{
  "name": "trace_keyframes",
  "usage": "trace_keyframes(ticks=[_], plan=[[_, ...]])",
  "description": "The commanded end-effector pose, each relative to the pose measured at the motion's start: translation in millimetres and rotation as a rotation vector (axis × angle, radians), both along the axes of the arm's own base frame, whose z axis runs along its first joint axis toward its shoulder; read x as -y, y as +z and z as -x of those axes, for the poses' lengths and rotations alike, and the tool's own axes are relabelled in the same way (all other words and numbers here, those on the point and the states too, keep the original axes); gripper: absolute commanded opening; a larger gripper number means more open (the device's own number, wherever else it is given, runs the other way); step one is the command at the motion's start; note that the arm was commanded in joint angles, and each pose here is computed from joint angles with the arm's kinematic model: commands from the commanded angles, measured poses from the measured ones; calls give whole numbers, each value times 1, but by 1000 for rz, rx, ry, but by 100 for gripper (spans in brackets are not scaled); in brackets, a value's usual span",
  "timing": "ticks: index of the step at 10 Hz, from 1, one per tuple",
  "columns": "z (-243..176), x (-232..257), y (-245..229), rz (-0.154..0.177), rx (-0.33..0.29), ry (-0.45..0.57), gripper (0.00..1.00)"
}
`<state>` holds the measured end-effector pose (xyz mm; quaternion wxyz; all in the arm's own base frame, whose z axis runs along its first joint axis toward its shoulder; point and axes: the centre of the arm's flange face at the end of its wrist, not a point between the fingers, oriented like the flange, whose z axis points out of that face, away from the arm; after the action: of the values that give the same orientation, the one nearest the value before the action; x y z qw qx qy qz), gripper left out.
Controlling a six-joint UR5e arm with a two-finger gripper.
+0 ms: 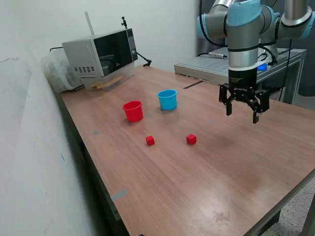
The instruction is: Place red objects in the red bin, and blue objects in the blue bin.
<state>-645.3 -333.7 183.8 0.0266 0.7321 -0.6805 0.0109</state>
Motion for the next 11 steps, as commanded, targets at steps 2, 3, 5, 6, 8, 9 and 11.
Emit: trace_keyframes(ticks=[2,3,5,6,8,9,11], plan=[[55,-46,-39,-62,2,-75,100],[59,-52,-43,-67,3,-84,100],[70,-75,-56,-128,-9,-110,100],[74,-84,-56,-160,-29,-120,100],[81,-92,-52,-158,-46,-134,100],[84,-92,-52,-151,-68,-134,100],[88,-92,-58,-145,-71,-94,100]])
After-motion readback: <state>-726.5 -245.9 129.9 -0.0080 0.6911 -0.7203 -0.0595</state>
